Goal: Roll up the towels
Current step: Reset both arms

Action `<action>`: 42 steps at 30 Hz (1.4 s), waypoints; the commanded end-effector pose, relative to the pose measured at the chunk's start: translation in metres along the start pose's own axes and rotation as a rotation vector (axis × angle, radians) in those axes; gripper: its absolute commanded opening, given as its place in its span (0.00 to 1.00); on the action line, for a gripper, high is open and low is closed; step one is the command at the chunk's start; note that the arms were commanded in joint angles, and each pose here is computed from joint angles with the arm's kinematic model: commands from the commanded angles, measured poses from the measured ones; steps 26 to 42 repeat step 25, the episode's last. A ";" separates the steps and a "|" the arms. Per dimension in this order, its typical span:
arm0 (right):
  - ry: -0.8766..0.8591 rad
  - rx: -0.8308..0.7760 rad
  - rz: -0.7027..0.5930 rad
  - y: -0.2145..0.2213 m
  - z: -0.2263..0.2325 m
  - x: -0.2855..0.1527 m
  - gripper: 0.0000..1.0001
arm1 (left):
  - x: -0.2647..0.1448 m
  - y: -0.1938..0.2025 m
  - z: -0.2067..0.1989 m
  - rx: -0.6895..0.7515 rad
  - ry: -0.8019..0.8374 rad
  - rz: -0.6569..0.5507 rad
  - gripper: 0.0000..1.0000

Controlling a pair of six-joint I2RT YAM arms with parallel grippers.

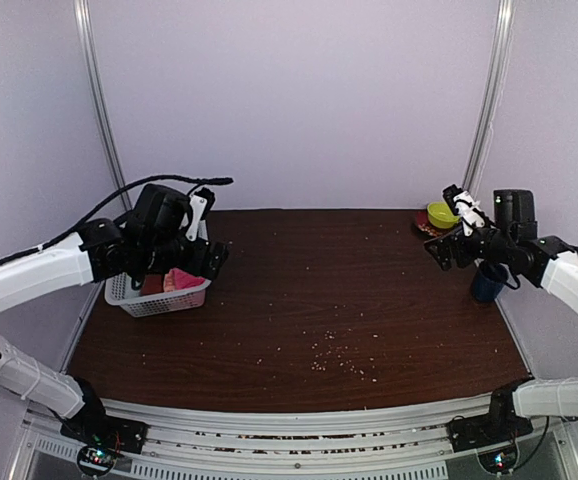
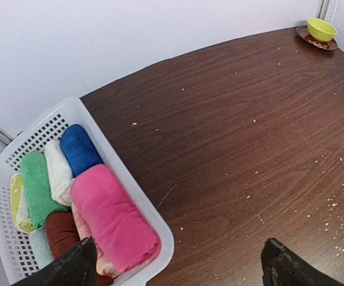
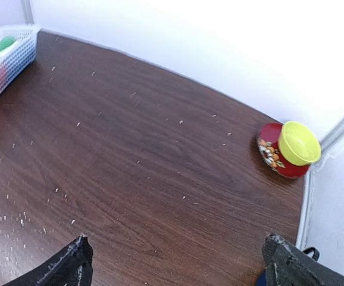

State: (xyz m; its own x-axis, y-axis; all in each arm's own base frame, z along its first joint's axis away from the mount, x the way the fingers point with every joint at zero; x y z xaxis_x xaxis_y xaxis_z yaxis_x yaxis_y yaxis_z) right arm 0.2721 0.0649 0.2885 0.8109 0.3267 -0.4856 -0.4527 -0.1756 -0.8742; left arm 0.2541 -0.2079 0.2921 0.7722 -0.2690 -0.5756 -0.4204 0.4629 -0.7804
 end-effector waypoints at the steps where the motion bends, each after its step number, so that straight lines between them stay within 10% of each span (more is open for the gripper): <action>1: 0.168 0.117 -0.190 -0.008 -0.010 -0.029 1.00 | -0.027 0.004 0.010 -0.014 -0.132 -0.185 0.98; 15: 0.446 0.147 -0.392 0.033 -0.020 -0.082 1.00 | -0.113 0.077 0.048 -0.208 -0.251 -0.373 0.98; 42: 0.463 0.150 -0.364 0.050 -0.020 -0.078 1.00 | -0.113 0.082 0.048 -0.149 -0.251 -0.302 0.98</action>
Point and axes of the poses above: each gripper's point midway between its finger pads, its own x axis out along the fingers, its own z axis along the line the jaws close on, y = z × x, the point moved 9 cm from there along -x, back along the fingers, and after that the axes turned 11 degrees about x, right-handed, at the moved point
